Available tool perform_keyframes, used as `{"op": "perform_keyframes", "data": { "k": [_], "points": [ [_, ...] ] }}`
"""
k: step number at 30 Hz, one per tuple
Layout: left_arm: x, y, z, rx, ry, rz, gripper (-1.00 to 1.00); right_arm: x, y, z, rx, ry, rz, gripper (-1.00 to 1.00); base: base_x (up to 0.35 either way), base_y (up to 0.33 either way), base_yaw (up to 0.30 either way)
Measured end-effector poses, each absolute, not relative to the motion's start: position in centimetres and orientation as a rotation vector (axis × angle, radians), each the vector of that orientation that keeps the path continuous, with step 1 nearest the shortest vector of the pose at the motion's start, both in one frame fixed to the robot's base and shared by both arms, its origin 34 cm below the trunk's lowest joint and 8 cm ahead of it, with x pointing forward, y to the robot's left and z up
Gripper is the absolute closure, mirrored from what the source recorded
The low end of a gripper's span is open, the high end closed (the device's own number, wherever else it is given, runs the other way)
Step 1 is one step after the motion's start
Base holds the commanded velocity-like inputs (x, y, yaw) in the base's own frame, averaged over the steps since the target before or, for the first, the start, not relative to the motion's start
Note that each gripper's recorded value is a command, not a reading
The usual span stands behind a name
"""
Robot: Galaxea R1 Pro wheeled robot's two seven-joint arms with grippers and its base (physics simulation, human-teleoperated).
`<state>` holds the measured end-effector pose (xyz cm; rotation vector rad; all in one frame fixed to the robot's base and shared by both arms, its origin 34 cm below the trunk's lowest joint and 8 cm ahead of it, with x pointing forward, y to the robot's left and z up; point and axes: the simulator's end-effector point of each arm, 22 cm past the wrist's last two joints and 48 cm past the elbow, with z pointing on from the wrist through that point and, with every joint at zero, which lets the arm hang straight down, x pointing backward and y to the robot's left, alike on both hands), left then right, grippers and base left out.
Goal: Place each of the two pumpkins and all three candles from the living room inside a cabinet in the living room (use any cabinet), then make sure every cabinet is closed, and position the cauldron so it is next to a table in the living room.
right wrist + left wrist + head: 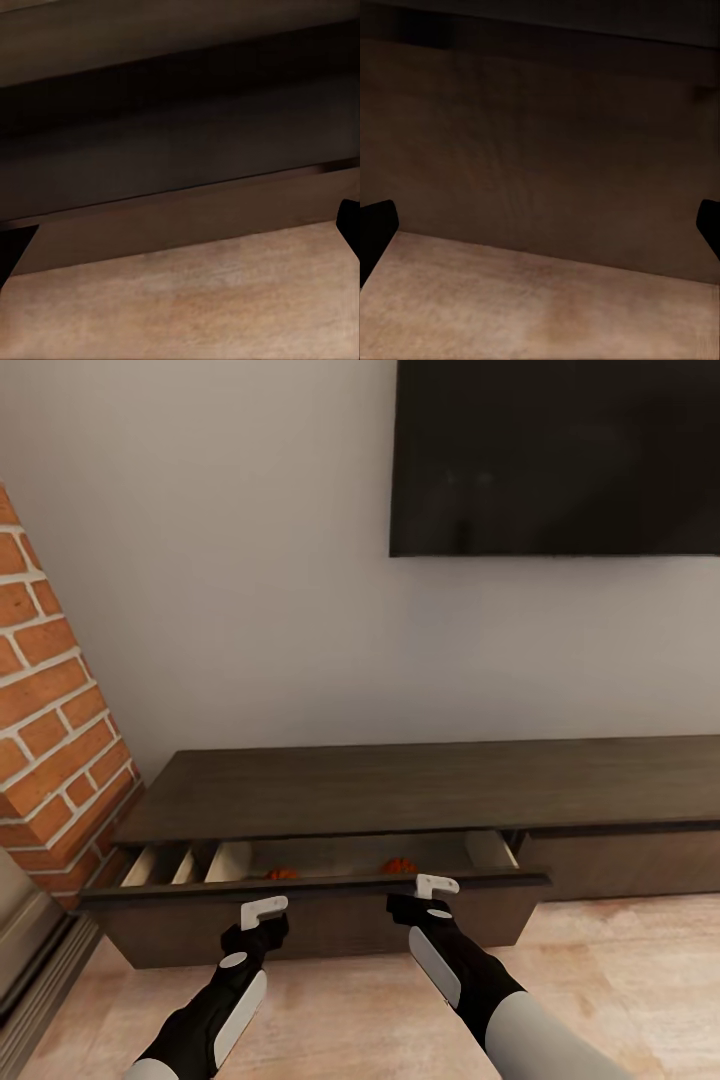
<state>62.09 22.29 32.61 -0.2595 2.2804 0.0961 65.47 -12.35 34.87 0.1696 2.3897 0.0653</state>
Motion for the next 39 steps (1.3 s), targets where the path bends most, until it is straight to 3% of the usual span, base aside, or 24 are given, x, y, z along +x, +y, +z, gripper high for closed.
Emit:
{"op": "perform_keyframes", "data": {
  "k": [24, 39],
  "points": [
    [62.14, 22.36, 32.66, -0.256, 2.279, 0.098, -1.00, 65.50, -12.36, 34.89, 0.169, 2.388, 0.064, -1.00, 0.198, 0.000, 0.000],
    [62.14, 22.34, 32.63, -0.256, 2.279, 0.098, -1.00, 65.61, -12.45, 34.95, 0.162, 2.385, 0.058, -1.00, -0.027, 0.000, 0.000]
  ]
}}
